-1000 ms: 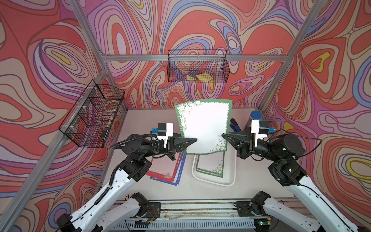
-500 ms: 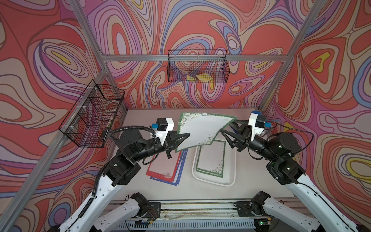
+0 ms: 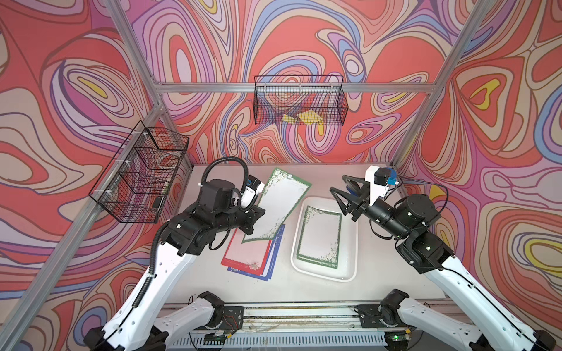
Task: Take out the stationery paper from the storage box
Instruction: Place the stationery paper at the center of the board.
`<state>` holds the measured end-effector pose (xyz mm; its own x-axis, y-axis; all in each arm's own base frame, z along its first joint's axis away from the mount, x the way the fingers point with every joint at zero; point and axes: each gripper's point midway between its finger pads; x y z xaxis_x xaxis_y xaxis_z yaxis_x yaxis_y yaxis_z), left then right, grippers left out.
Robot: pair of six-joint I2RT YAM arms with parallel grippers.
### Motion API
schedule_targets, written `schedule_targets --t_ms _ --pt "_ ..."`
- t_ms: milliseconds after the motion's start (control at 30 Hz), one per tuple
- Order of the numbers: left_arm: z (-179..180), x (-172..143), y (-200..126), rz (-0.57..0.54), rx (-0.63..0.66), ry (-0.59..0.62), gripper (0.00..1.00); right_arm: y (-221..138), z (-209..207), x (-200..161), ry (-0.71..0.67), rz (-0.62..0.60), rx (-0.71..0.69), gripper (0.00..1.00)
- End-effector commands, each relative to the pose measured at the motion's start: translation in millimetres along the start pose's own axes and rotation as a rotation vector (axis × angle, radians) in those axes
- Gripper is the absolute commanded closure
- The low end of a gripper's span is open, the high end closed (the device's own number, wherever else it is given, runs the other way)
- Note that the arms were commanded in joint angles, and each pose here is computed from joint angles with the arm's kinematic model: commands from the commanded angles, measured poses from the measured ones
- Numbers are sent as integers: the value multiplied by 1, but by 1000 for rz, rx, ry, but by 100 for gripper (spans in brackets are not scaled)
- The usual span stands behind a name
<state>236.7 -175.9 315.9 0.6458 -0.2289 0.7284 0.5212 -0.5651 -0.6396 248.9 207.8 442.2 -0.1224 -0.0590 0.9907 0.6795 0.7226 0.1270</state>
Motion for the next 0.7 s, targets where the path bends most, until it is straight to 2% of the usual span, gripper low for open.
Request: schedule_targets --t_ms 0,167,367,667 --pt "18 -40 12 197 72 -30 100 -2 -1 10 -9 -9 -11 35" --pt "44 -60 35 276 125 -90 100 -1 -3 3 -4 16 -23 35" --pt "64 -83 60 352 55 -242 100 2 -6 -3 4 32 -34 35" --pt "71 -91 86 423 16 -301 100 9 -12 -4 55 20 -64 36"
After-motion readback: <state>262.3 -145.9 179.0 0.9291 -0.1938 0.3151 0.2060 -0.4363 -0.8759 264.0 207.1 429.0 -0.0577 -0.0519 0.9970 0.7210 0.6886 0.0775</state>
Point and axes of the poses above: each gripper's point midway between its finger pads, its own y axis out along the fingers, its own z axis along the line the jaws close on, x = y × z, and after that the axes turned 5 degrees about -y, right-handed
